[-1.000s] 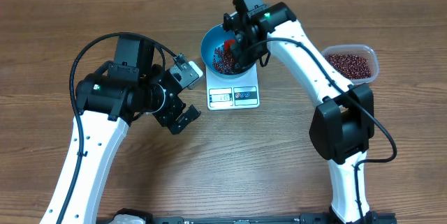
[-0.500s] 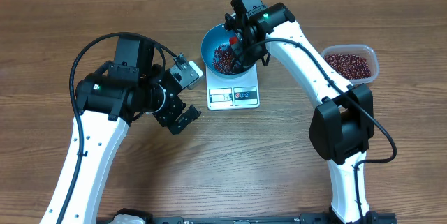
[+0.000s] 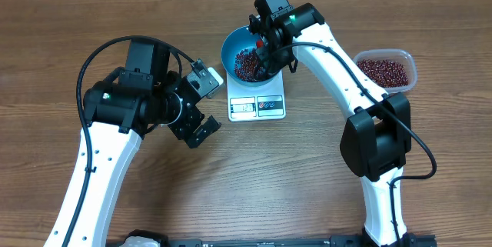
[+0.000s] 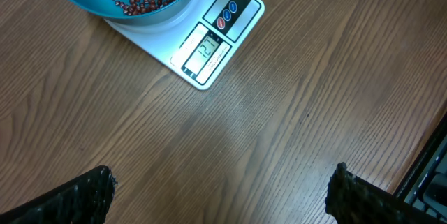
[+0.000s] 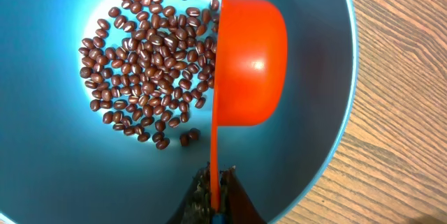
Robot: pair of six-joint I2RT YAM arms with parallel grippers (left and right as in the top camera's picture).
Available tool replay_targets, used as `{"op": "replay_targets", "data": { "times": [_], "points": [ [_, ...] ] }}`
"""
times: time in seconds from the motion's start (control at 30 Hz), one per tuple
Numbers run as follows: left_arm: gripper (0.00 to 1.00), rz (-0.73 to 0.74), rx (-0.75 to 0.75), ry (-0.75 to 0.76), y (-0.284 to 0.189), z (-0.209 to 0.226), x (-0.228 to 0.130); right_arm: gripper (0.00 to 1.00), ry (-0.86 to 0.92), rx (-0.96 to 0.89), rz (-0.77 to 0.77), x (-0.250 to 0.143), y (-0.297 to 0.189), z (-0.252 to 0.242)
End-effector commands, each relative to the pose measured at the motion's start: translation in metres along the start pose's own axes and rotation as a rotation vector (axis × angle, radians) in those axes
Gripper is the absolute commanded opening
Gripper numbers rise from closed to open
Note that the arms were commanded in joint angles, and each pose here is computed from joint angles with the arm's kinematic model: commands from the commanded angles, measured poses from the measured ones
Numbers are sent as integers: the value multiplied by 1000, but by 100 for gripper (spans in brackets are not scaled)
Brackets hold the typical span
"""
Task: Scoop item into bowl and weigh 150g on scale
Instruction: 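Tilt the red scoop with the right gripper to pour beans into bowl, then carry the empty scoop back right to the beans tub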
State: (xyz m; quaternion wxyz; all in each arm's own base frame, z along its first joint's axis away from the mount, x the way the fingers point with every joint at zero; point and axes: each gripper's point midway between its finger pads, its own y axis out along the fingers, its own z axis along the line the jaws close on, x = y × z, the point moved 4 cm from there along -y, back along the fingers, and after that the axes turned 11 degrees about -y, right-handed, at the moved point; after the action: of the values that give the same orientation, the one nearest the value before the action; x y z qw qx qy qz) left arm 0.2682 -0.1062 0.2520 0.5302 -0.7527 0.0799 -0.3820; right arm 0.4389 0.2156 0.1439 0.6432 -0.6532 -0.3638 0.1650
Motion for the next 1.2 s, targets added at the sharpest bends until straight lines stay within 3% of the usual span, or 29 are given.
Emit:
{"op": "replay_targets", "data": {
  "times": [0.0, 0.6, 1.17],
  "points": [
    [100, -15, 9, -17, -4, 0, 0, 4, 7, -21, -85, 13, -32, -3],
    [99, -15, 9, -17, -4, 0, 0, 4, 8, -89, -216, 23, -87, -10],
    [100, -15, 9, -17, -4, 0, 0, 4, -78, -297, -164, 28, -100, 17]
  ]
}}
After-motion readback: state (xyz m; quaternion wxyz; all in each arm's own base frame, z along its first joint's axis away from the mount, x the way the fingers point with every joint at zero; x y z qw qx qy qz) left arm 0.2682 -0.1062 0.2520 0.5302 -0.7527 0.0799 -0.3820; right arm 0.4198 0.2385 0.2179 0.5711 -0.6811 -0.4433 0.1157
